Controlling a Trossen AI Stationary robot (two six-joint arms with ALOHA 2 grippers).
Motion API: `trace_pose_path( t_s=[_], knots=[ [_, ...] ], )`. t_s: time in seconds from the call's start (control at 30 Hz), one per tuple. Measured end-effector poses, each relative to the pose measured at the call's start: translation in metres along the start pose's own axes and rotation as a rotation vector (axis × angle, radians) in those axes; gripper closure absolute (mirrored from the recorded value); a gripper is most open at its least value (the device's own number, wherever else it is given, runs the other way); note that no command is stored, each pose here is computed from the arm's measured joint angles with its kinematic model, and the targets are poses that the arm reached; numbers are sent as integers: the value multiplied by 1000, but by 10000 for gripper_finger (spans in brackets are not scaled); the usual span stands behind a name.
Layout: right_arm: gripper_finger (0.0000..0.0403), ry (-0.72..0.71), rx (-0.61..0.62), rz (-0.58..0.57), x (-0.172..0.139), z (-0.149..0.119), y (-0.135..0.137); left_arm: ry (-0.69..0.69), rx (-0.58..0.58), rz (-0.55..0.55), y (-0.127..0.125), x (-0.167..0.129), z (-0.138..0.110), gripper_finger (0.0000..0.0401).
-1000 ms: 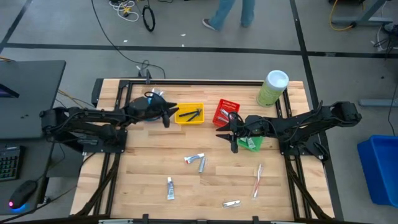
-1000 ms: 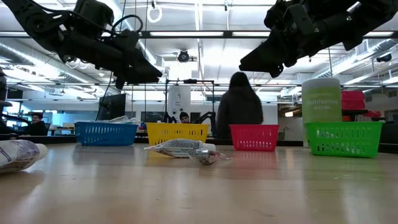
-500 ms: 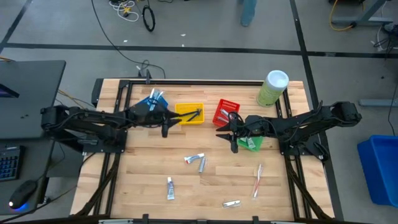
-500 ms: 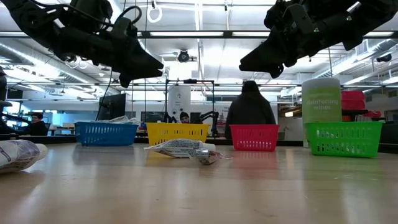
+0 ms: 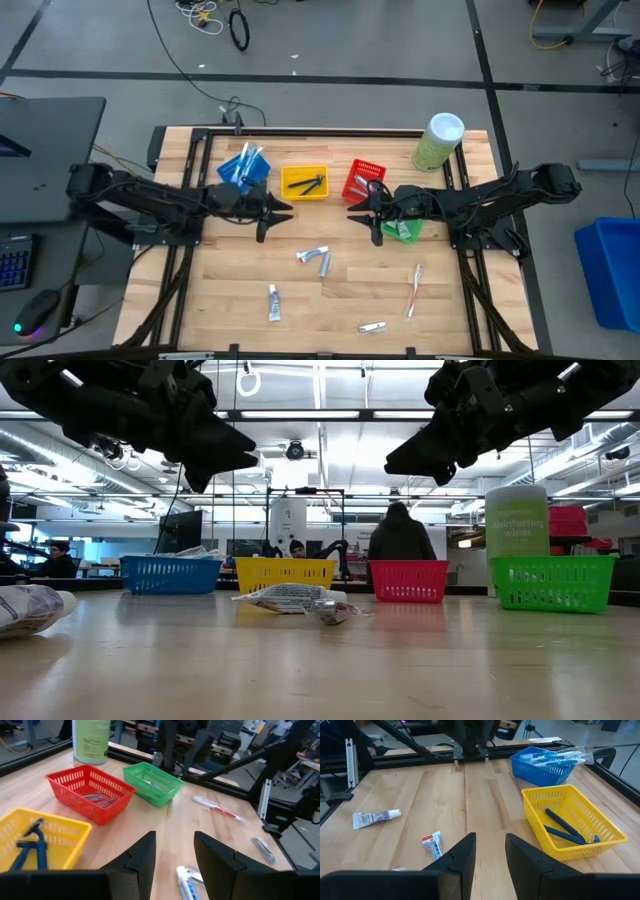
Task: Pick & Place Travel size toiletries
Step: Put the silver nail cutter into the red bin
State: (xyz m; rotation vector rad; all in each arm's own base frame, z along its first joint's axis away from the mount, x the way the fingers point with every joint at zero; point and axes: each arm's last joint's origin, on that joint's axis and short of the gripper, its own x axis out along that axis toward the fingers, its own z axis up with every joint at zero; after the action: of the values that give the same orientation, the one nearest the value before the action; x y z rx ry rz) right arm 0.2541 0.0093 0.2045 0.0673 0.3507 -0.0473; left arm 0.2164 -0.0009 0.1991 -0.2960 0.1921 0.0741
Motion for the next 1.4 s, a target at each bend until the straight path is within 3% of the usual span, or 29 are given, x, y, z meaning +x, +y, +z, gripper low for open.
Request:
trace_pose_path(
  t_s=[0.6,1.4],
  knots=[
    [290,0,-9,0,0,0,0,-39,-74,69,-45,-9,-15,260],
    [288,-1,-58,0,0,0,0,-82,-118,100,-55,-14,-17,260]
  ],
)
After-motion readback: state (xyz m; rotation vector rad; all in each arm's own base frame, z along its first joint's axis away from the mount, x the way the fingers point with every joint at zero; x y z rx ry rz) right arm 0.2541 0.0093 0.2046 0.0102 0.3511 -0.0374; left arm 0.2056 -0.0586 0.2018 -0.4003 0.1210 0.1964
